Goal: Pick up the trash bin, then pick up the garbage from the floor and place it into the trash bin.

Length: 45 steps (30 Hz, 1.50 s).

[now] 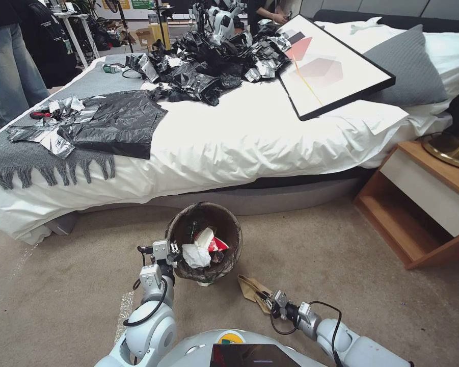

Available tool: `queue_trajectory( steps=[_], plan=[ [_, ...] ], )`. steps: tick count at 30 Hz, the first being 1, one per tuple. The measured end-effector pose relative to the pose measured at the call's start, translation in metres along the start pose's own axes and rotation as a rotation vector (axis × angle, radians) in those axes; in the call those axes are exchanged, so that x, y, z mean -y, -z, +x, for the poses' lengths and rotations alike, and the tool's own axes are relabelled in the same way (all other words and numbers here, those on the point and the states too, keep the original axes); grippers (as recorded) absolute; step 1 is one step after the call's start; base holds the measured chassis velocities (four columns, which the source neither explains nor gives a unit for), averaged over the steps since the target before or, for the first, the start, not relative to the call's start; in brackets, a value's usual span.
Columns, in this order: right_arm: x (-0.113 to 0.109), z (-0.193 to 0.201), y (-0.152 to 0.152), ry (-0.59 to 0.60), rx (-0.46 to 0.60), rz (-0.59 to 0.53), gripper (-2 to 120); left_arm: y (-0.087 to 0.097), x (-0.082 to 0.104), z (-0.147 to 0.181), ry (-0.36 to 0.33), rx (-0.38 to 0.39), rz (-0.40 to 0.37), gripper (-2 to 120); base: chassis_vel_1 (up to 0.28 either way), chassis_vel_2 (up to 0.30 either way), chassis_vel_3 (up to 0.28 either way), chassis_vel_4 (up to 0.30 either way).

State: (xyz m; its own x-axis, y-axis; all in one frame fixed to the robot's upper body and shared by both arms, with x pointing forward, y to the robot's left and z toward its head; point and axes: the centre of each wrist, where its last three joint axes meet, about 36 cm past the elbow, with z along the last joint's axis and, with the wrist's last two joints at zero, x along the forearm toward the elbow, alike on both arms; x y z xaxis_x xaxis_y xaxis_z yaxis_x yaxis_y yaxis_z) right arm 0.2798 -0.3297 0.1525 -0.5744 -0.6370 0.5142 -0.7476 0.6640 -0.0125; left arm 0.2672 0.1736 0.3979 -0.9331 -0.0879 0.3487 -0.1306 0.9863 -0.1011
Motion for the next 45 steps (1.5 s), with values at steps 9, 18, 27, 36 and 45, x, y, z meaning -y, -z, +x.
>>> queue_trajectory(
  steps=[9,18,27,36,45],
  plan=[
    [-0.001,0.001,0.002,-0.017,0.006,-0.002,0,-0.001,0.001,0.0,-0.001,-0.003,0.001,2,0.0,0.0,0.0,0.0],
    [-0.003,0.004,0.013,-0.08,0.015,-0.008,0,-0.001,0.002,0.0,-0.004,-0.004,0.0,2,0.0,0.0,0.0,0.0],
    [0.023,0.014,0.064,-0.382,0.096,0.016,0,-0.002,0.0,0.001,-0.003,-0.009,-0.003,2,0.0,0.0,0.0,0.0],
    [0.037,0.012,0.126,-0.622,0.253,0.006,0,-0.003,-0.002,0.002,-0.003,-0.021,-0.004,2,0.0,0.0,0.0,0.0],
    [0.024,0.031,0.247,-0.729,0.556,-0.035,0,-0.01,0.0,0.002,-0.013,-0.044,-0.009,2,0.0,0.0,0.0,0.0]
  ],
)
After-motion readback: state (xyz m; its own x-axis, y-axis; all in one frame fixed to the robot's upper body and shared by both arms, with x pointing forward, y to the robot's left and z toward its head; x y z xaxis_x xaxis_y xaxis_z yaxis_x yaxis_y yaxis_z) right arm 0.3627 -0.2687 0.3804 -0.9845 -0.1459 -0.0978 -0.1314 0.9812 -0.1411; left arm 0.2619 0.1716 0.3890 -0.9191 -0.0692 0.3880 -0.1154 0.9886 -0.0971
